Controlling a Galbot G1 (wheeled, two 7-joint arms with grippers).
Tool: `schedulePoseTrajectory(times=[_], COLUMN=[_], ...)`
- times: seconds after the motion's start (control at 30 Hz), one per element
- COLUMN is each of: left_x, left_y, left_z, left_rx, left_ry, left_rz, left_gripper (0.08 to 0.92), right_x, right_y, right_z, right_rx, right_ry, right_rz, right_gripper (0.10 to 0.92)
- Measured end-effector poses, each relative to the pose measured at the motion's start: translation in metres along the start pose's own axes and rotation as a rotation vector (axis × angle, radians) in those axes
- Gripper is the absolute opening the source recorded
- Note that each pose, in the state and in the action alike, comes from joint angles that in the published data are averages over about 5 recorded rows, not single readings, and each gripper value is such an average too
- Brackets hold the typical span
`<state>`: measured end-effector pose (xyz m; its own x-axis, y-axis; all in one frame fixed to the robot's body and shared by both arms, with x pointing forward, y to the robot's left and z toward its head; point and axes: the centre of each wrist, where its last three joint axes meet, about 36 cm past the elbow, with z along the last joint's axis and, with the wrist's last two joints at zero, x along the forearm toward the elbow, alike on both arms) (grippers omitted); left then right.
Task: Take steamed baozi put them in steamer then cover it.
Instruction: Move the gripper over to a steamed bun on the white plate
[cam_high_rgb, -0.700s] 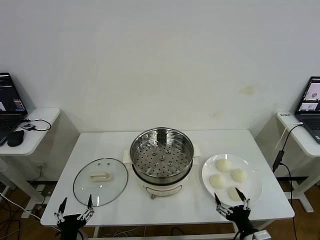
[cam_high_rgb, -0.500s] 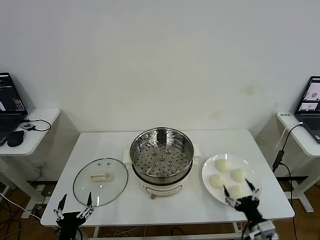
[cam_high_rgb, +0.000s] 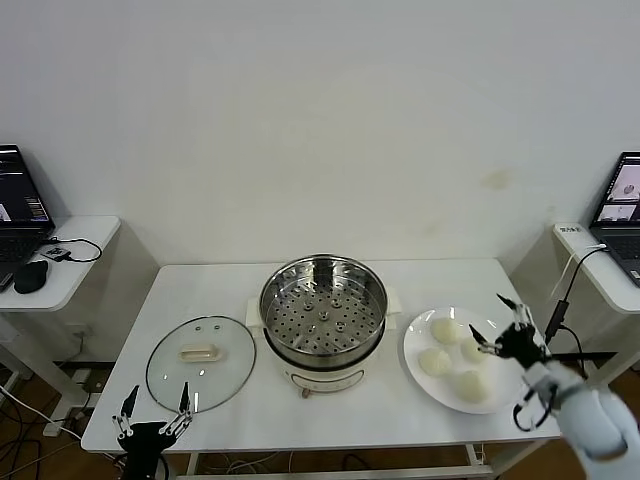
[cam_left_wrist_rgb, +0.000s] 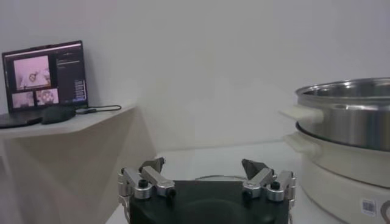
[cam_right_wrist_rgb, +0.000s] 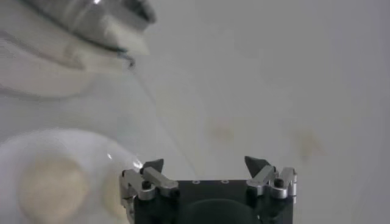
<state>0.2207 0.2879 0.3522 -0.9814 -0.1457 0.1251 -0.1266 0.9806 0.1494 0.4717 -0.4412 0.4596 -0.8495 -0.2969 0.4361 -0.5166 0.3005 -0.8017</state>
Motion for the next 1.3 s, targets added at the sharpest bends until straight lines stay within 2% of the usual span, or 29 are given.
schedulePoseTrajectory(times=[0.2, 0.4, 0.77, 1.0, 1.3], left_x=[0.001, 0.004, -0.001, -0.001, -0.002], left_y=[0.004, 0.006, 0.013, 0.015, 0.017], left_z=[0.004, 0.008, 0.005, 0.005, 0.004], left_rx=[-0.024, -0.037, -0.049, -0.053, -0.057], left_ry=[0.009, 0.019, 0.004, 0.003, -0.001], left_rz=[-0.007, -0.019, -0.042, -0.047, -0.054], left_gripper=[0.823, 0.823, 0.823, 0.823, 0.823], right_x=[-0.031, -0.058, -0.093, -0.107, -0.129], right_y=[-0.048, -0.077, -0.085, -0.077, -0.071], right_z=[-0.001, -0.016, -0.024, -0.022, -0.023], right_rx=[0.105, 0.171, 0.245, 0.266, 0.277], right_ry=[0.035, 0.053, 0.141, 0.175, 0.188], right_rz=[-0.194, -0.362, -0.617, -0.697, -0.709], right_gripper=[0.823, 0.823, 0.823, 0.823, 0.823])
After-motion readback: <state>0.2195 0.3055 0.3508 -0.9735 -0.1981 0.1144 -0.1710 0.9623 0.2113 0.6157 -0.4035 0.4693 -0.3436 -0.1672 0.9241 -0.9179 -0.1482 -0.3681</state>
